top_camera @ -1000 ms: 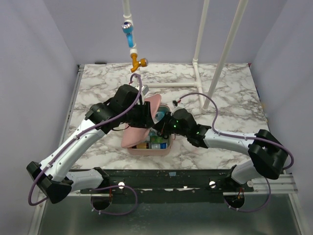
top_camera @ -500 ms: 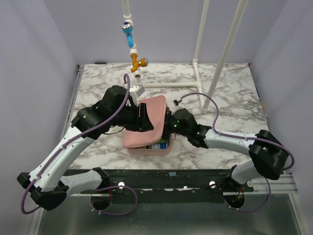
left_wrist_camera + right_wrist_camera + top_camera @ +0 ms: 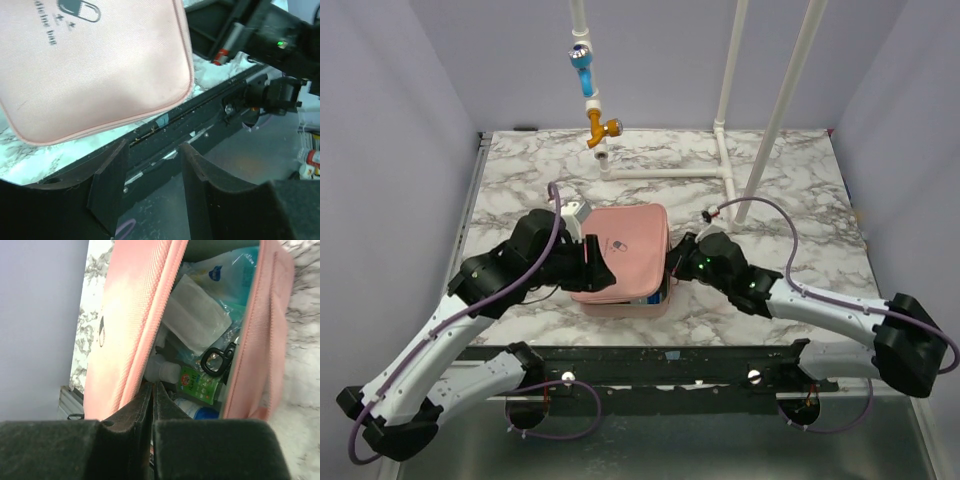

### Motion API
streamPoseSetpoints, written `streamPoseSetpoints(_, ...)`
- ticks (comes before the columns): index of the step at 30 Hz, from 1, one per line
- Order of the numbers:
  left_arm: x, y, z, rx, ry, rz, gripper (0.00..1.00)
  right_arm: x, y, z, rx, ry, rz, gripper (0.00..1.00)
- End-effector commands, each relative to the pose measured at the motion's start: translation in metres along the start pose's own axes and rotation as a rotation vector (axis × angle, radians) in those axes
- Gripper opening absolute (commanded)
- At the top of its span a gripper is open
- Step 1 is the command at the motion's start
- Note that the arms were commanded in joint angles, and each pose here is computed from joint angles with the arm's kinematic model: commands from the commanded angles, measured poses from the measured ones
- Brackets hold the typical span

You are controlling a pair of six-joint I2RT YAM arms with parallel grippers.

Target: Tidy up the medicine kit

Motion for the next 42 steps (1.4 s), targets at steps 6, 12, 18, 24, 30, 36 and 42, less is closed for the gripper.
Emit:
streamPoseSetpoints(6,-0.021,-0.013,0.04,-0.082,-0.183,-0.266,0.56,-0.042,-0.023,-0.036,-0.105,0.19,-0.099,0.09)
streamPoseSetpoints(12,-0.024,-0.019,0.058,-0.117,-0.282,-0.316,0.62,-0.058,-0.024,-0.048,-0.167,0.249,-0.081,0.12)
streamPoseSetpoints(18,-0.015,-0.031,0.088,-0.173,-0.383,-0.319,0.63,-0.062,-0.008,-0.031,-0.221,0.137,0.042,0.15)
streamPoseSetpoints(24,0.011,-0.033,0.113,-0.301,-0.35,-0.283,0.63,-0.064,0.017,-0.021,-0.196,0.028,0.159,0.15)
streamPoseSetpoints(30,0.033,-0.023,0.148,-0.441,-0.399,-0.24,0.62,-0.066,0.033,-0.034,-0.2,0.071,0.22,0.07)
streamPoseSetpoints(36,0.045,-0.014,0.177,-0.55,-0.432,-0.255,0.57,-0.07,0.034,-0.06,-0.181,0.182,0.178,0.02)
streamPoseSetpoints(42,0.052,0.0,0.201,-0.649,-0.499,-0.258,0.52,-0.064,0.041,-0.075,-0.164,0.239,0.182,0.01)
Point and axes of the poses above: each gripper's point midway between its finger pads, its own x axis out along the fingers, its own z axis along the line the jaws close on, y = z × x, the point moved 2 cm from there along -x, back along the fingers, and after that the axes turned 4 degrees about x, right-handed, at the moved point
